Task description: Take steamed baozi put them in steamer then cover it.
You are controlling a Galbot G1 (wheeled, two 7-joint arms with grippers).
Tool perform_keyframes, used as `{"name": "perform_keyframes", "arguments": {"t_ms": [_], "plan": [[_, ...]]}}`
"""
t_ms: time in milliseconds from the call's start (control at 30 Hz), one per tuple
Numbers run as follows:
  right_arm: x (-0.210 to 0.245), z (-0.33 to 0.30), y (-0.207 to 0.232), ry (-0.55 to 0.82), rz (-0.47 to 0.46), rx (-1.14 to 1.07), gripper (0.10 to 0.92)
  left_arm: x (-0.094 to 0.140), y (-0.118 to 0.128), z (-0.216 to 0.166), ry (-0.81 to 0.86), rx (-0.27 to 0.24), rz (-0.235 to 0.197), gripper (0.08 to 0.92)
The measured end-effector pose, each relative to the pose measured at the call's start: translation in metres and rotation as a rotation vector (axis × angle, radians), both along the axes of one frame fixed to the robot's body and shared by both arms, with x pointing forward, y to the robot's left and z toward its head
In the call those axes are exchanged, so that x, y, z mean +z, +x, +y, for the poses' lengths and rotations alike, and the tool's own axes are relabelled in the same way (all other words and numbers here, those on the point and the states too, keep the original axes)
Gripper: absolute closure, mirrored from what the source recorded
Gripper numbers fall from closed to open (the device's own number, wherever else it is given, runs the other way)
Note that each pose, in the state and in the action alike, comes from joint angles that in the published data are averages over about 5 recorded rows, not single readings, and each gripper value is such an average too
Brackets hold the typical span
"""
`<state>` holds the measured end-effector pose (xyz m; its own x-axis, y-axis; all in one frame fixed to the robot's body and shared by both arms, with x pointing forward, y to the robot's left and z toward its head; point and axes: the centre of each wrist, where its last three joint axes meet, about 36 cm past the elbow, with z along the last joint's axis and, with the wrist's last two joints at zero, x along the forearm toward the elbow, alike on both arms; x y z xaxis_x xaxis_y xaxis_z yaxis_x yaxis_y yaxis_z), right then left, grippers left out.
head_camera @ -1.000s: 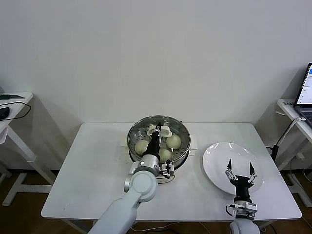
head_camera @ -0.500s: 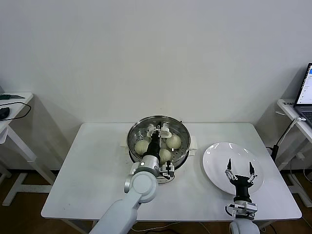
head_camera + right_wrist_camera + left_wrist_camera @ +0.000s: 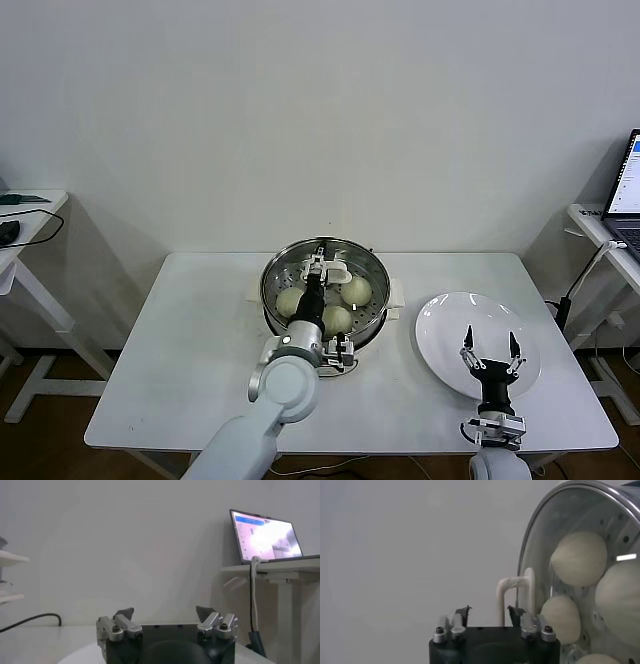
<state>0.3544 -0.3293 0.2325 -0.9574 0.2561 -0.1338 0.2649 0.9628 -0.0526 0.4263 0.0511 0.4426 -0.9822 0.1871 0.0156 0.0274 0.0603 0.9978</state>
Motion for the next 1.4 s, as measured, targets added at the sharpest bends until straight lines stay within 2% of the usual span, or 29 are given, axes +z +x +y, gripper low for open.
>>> {"name": "perform_keyframes", "arguments": {"t_ms": [333, 533, 667, 833, 1033, 1133, 1400], "plan": [[0.004, 0.004, 0.001, -0.015, -0.007, 0.012, 0.200, 0.021, -0.038, 0.022, -0.087, -0.022, -0.006, 0.177], [0.011, 0.003, -0.001, -0.024, 0.010, 0.016, 0.200, 0.038, -0.065, 0.053, -0.186, -0.022, -0.027, 0.177], [0.016, 0.002, -0.003, -0.018, 0.012, 0.020, 0.200, 0.038, -0.077, 0.080, -0.309, -0.006, -0.020, 0.177], [0.019, 0.002, -0.007, -0.010, 0.017, 0.028, 0.200, 0.020, -0.081, 0.117, -0.538, -0.012, 0.032, 0.177], [0.020, 0.001, -0.012, -0.005, 0.028, 0.034, 0.200, -0.023, -0.082, 0.164, -0.815, -0.002, 0.151, 0.177], [0.019, 0.000, -0.015, -0.003, 0.036, 0.038, 0.200, -0.042, -0.086, 0.183, -0.931, 0.000, 0.197, 0.177], [0.021, -0.008, -0.019, -0.006, 0.057, 0.040, 0.200, -0.075, -0.098, 0.217, -1.132, 0.009, 0.232, 0.177]]}}
